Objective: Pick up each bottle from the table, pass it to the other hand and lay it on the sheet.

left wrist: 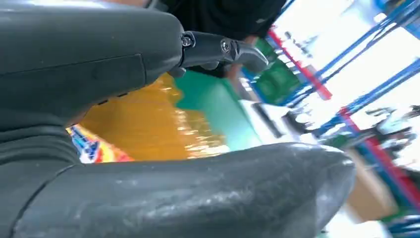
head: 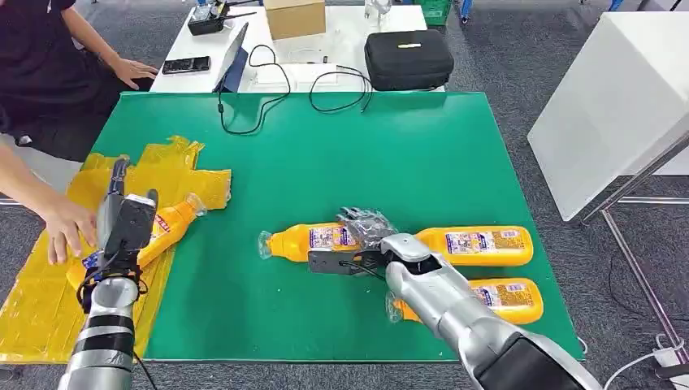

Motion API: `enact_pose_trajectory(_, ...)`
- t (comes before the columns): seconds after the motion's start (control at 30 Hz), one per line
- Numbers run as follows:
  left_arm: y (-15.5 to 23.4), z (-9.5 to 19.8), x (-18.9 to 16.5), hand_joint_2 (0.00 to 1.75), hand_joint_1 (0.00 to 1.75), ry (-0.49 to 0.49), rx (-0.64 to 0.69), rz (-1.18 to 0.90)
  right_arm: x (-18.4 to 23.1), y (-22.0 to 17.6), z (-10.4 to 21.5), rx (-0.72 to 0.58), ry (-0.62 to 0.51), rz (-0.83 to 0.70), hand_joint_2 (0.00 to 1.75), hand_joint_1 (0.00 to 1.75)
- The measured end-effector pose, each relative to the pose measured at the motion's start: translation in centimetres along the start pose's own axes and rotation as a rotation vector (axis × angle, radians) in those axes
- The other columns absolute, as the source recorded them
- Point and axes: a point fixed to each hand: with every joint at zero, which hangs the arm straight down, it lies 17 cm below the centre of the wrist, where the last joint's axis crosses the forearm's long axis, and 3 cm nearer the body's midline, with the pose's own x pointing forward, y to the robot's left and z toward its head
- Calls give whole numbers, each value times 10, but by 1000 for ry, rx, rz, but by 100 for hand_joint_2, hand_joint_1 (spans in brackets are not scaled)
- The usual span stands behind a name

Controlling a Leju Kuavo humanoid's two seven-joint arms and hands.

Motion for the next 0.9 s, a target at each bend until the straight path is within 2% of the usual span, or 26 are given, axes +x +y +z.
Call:
enact_pose_trajectory(0.03, 3, 0, 8, 0, 0, -17, 8, 20, -3, 3, 0, 8, 22, 24, 175, 162)
enact_pose_trajectory(0.07, 5, 1, 18, 0, 0, -38, 15, 34, -5, 6, 0, 17, 42, 44, 175, 175)
enact_pose_trajectory(0.4, 18, 3, 76, 0, 0, -151, 48, 172, -19, 26, 1, 35, 108, 71, 175, 175)
enact_pose_trajectory(0.53, 16, 12, 89, 0, 0, -156, 11, 341, -17, 20, -1, -20, 102, 17, 175, 175)
enact_pose_trajectory(0.73, 8, 47, 100, 0, 0, -150, -82, 625, 10, -6, 1, -168, -3, -126, 175, 175)
enact_pose_trajectory(0.77, 8, 48, 101, 175, 0, -150, -83, 629, 11, -7, 2, -171, -6, -132, 175, 175)
enact_pose_trajectory(0.9, 6, 59, 103, 175, 0, -142, -96, 677, 25, -16, 6, -216, -43, -187, 175, 175)
